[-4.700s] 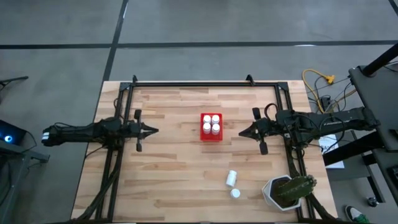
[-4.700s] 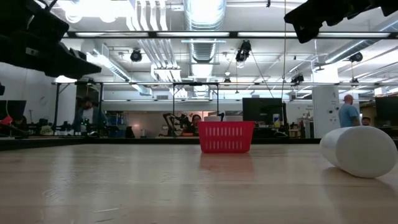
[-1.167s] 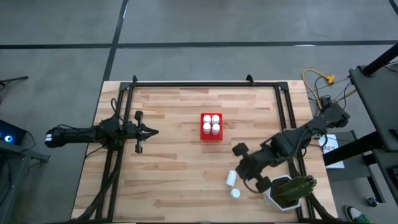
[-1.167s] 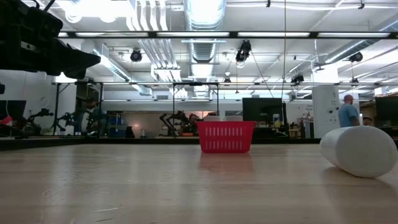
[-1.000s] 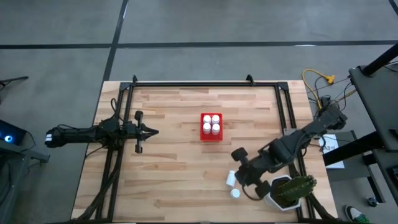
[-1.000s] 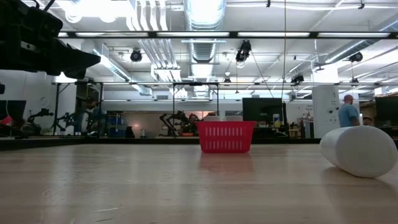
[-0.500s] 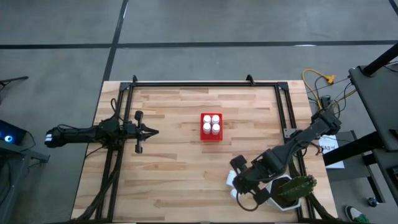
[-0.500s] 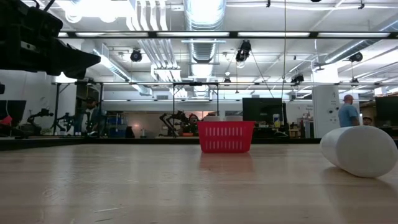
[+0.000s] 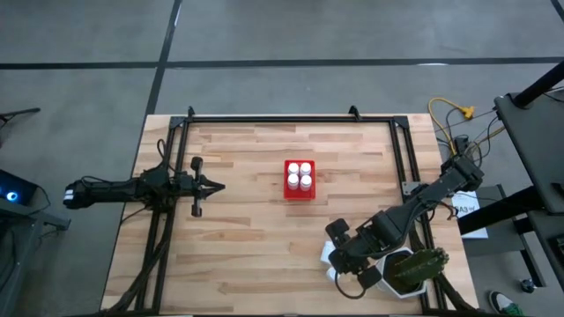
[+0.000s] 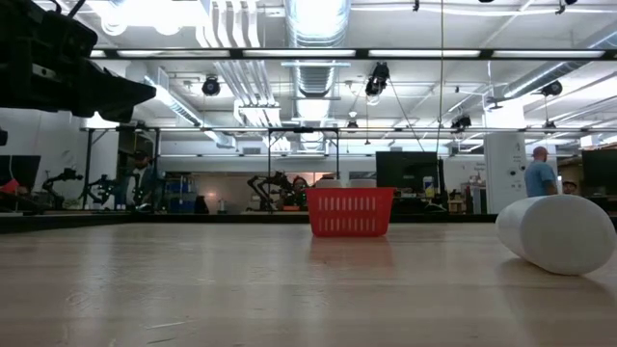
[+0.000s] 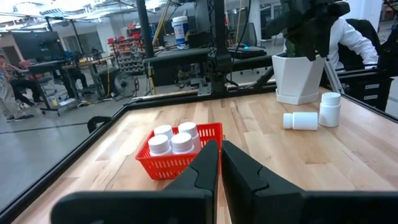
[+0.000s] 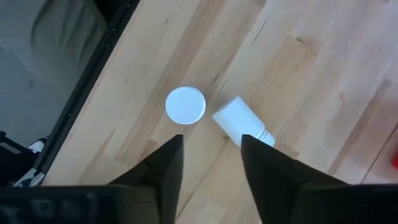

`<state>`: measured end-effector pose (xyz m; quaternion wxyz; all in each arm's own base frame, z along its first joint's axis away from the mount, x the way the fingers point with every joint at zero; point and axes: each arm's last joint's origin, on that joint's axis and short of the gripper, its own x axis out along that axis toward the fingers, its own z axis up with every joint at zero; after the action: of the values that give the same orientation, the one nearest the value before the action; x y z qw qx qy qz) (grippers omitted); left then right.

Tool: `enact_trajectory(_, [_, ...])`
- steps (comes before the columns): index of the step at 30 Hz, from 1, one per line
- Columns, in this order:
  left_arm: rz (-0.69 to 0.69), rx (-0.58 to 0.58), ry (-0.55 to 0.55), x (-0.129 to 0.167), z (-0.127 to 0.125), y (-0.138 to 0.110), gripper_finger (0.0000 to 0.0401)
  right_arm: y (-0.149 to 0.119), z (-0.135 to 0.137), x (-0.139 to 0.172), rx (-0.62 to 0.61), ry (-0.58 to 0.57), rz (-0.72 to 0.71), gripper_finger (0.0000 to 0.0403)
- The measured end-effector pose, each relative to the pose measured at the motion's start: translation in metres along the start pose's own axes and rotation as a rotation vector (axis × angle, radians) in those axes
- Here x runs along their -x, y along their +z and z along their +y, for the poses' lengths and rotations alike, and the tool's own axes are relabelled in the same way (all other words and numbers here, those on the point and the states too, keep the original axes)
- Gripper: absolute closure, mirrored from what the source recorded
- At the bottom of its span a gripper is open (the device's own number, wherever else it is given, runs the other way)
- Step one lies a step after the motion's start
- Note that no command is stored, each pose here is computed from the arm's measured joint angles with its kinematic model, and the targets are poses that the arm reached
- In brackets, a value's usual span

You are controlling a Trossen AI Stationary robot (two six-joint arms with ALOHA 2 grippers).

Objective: Pick and place pill bottles into a basket
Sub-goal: Put the bottom white medicine bottle into the red bin

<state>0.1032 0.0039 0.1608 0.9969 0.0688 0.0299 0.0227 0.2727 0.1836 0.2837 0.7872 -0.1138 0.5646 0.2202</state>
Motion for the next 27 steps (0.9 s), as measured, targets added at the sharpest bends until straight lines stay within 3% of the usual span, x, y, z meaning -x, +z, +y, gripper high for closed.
enact_trajectory(6, [0.0,0.0,0.0,0.0,0.0,0.0,0.0399,0.002,0.001,0.0,-0.025,0.006,-0.016,0.0213])
enact_trajectory(14, [0.0,0.0,0.0,0.0,0.0,0.0,0.0399,0.007,0.016,-0.004,0.106,0.07,-0.066,0.0214])
enact_trajectory(27, [0.0,0.0,0.0,0.0,0.0,0.0,0.0399,0.014,0.019,-0.047,0.144,0.065,0.022,0.0215])
